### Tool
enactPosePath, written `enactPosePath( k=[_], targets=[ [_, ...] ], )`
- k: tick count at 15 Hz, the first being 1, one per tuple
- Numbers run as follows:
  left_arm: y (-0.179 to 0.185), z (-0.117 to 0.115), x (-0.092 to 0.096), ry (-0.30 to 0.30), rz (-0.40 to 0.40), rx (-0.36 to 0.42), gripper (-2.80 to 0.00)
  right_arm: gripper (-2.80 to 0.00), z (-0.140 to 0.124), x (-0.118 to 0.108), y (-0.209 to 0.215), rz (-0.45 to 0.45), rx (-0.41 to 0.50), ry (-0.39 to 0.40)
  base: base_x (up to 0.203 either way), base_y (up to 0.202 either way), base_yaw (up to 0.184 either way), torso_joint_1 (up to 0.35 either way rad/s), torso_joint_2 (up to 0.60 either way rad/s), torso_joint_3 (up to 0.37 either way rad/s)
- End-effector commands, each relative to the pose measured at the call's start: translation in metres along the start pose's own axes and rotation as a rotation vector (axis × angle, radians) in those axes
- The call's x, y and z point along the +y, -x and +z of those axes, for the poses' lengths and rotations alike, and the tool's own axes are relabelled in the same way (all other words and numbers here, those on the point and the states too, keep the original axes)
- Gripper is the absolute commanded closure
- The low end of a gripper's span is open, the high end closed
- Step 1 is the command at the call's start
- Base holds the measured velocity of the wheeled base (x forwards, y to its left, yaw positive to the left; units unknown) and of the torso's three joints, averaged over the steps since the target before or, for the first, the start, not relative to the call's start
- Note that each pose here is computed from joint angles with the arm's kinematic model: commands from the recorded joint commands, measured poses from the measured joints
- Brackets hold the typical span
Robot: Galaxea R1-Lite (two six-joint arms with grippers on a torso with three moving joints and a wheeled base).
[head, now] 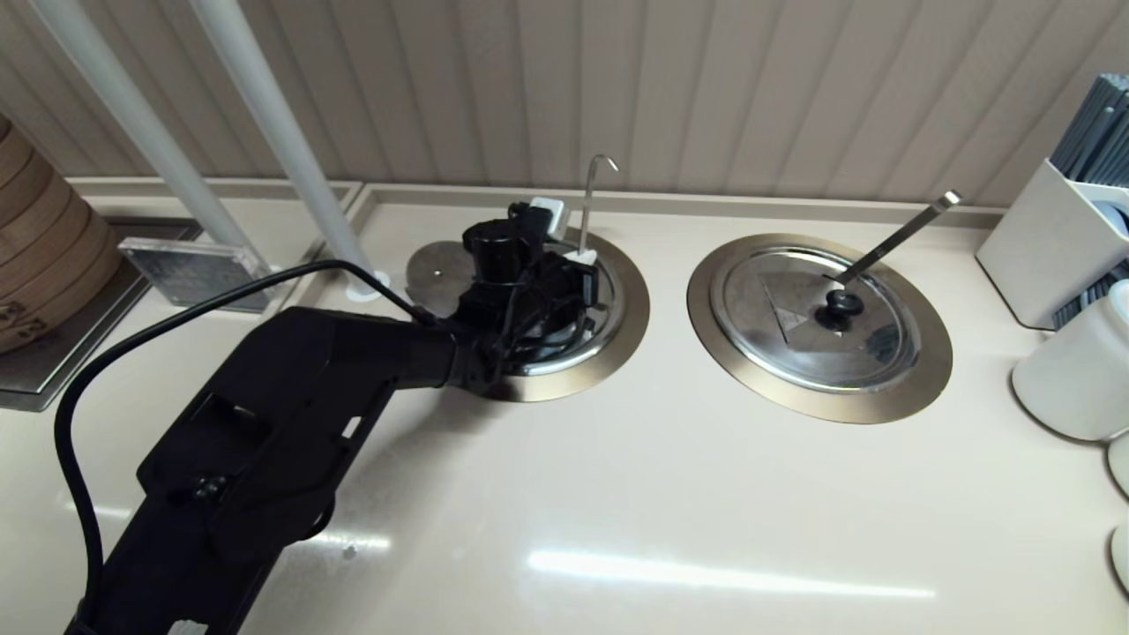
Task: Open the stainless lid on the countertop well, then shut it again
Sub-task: Stir with a spoon
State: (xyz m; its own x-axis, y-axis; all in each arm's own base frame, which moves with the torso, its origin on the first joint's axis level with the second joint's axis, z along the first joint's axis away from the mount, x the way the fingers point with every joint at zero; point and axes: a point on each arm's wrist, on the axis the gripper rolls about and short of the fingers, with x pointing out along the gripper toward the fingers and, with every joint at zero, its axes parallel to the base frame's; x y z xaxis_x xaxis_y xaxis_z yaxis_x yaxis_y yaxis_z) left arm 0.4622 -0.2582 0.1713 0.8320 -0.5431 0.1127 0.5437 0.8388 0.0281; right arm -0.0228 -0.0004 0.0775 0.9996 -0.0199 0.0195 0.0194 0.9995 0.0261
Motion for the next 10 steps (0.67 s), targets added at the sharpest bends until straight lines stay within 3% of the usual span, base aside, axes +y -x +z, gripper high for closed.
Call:
enactPosePath(
  k=[1, 6, 10],
  targets=[
    [0.002, 0.01, 0.001, -0.003, 0.004, -0.023, 0.0, 0.0, -0.001, 0.0, 0.0, 0.0, 0.004, 0.0, 0.0, 0.0, 0.0, 0.0, 0.0, 0.0],
    [0.007, 0.022, 0.003, -0.003, 0.045, -0.039, 0.0, 0.0, -0.001, 0.0, 0.0, 0.0, 0.004, 0.0, 0.0, 0.0, 0.0, 0.0, 0.0, 0.0],
    [0.032, 0.035, 0.012, 0.0, 0.111, -0.012, 0.0, 0.0, -0.001, 0.0, 0.0, 0.0, 0.004, 0.0, 0.0, 0.0, 0.0, 0.0, 0.0, 0.0]
  ],
)
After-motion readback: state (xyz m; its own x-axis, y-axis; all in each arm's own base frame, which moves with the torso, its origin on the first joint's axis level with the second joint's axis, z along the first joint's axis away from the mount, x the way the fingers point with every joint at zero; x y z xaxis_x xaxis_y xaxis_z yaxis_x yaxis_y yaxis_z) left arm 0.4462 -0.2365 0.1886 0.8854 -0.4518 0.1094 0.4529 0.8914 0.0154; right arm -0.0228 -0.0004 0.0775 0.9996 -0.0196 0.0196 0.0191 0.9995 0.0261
